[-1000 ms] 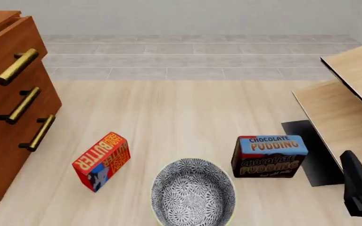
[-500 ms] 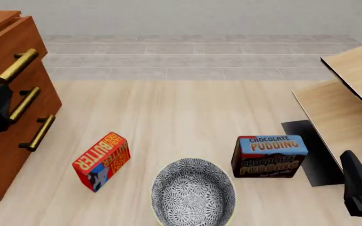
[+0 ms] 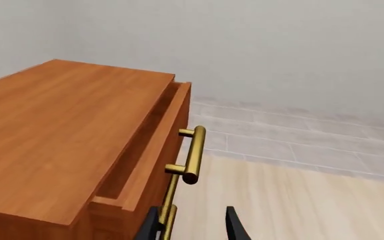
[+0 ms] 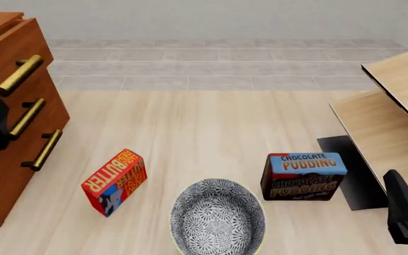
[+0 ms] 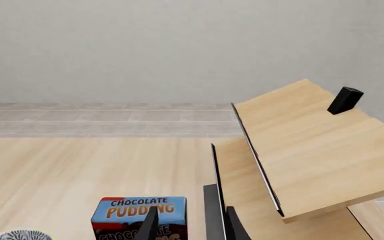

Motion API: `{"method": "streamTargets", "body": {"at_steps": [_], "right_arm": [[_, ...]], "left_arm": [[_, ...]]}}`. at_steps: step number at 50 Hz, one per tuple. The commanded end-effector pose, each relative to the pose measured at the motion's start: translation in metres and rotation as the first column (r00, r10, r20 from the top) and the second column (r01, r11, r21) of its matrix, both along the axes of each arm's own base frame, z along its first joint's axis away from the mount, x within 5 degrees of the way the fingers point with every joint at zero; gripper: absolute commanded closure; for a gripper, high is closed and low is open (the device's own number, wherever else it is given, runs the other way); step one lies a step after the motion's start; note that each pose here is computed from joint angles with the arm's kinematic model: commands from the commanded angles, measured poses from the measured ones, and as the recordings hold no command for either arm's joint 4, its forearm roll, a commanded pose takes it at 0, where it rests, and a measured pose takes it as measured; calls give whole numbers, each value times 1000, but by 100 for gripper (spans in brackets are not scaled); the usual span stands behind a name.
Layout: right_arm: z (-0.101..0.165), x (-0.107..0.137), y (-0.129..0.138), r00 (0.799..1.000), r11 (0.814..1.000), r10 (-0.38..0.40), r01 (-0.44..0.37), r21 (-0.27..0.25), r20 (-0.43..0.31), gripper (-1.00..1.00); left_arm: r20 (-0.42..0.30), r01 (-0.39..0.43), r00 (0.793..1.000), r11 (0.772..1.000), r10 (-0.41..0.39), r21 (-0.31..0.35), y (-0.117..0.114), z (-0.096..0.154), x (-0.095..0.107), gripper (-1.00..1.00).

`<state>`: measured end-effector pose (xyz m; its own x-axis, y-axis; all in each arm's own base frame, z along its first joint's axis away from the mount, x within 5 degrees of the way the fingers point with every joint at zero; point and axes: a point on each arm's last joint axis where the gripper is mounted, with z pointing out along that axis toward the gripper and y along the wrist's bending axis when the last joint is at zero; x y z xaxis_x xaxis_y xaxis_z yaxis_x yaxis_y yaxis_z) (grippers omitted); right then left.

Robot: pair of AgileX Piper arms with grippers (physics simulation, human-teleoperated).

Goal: Close the top drawer of the cabinet and put the bowl on top of it.

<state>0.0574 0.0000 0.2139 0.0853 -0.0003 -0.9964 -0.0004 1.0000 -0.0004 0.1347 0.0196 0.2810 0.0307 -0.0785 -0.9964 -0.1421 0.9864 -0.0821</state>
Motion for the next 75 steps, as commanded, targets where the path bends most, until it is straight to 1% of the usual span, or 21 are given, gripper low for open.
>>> {"method": "streamTargets", "body": {"at_steps": [1,7,8,17,42,43,45,52,63,75], "right_arm": [[0,0,0,1000,1000,0,0,0,0,-100],[0,0,0,1000,1000,0,0,0,0,-100],[0,0,0,1000,1000,0,0,0,0,-100],[0,0,0,1000,1000,0,0,0,0,-100],[0,0,0,1000,1000,0,0,0,0,-100],[0,0,0,1000,1000,0,0,0,0,-100],[0,0,0,1000,1000,0,0,0,1,-100],[0,0,0,1000,1000,0,0,0,0,-100],[0,0,0,1000,1000,0,0,0,1,-100],[0,0,0,1000,1000,0,0,0,0,-100]], "left_arm": [[11,-31,999,999,31,11,4,-2,-3,-100],[-1,-44,999,999,44,3,6,-6,0,-100],[4,-48,999,999,48,12,7,-6,0,-100],[-1,-66,998,998,66,5,10,-7,6,-100],[-14,-111,994,994,111,10,18,-14,9,-100],[-10,-113,994,993,113,21,18,-14,8,-100],[-15,-114,993,993,114,11,18,-14,9,-100],[-17,-131,991,991,132,7,22,-16,11,-100],[-12,-156,988,988,156,20,26,-18,12,-100],[-17,-172,985,985,172,15,29,-20,14,-100]]}}
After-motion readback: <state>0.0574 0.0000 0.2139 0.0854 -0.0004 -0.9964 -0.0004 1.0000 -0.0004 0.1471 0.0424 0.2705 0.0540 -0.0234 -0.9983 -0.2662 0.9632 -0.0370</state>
